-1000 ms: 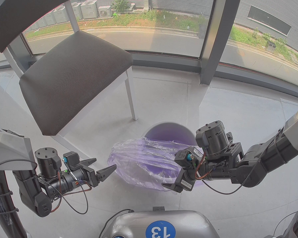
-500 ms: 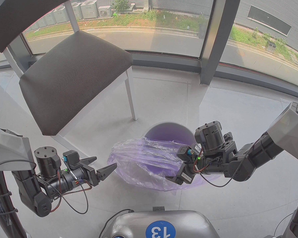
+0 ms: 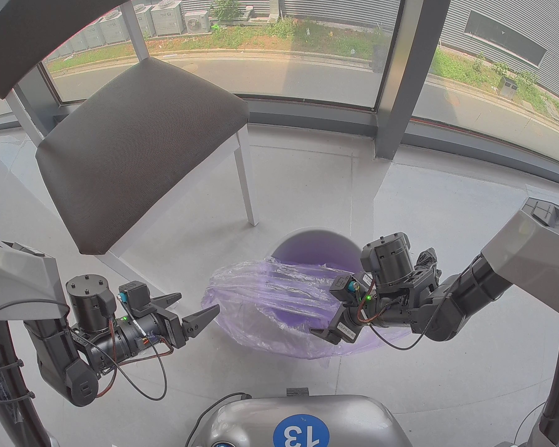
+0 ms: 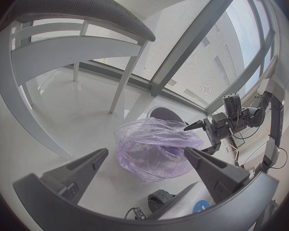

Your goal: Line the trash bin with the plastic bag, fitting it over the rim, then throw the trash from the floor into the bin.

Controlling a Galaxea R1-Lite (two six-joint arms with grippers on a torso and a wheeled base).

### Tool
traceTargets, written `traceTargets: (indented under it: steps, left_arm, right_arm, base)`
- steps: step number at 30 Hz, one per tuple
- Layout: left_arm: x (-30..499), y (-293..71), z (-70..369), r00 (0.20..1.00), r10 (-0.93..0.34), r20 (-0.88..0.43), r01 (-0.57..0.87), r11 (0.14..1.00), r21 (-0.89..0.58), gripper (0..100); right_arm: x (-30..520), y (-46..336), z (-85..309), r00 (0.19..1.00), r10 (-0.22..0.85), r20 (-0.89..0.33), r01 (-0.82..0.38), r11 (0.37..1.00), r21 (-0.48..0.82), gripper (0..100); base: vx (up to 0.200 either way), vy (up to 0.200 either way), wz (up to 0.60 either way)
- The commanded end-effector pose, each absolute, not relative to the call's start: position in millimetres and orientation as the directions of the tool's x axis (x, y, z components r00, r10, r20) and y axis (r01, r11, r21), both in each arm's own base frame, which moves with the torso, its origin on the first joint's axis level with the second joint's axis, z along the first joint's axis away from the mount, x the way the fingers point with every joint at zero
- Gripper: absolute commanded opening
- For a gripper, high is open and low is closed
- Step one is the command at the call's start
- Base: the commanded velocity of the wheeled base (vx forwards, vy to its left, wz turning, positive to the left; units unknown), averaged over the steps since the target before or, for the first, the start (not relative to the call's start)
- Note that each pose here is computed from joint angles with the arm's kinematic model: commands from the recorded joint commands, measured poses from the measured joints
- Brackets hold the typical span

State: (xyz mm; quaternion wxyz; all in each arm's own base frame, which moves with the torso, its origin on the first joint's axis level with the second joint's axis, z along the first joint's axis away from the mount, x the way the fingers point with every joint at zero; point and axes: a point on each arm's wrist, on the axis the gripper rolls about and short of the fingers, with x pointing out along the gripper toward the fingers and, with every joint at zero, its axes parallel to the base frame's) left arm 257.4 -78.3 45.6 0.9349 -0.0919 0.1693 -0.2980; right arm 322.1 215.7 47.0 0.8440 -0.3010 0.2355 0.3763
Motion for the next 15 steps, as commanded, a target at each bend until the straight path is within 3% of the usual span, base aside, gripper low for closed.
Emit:
traceTargets:
  steps: [1,15]
  left_arm:
    - [258.1,-79.1,45.7,0.767,-0.59,-0.251,0.53,0.804,-0.269,100]
    - [255.9,-80.5,47.4,0.767,-0.591,-0.249,0.533,0.803,-0.267,100]
  right_arm:
    - [322.3,215.3,44.3,0.602,0.49,-0.63,-0.779,0.535,-0.328,100]
    - [321.3,216.0,41.8,0.597,0.489,-0.636,-0.783,0.53,-0.326,100]
  base:
    - [0.0,0.0,0.0]
    - [0.0,0.0,0.0]
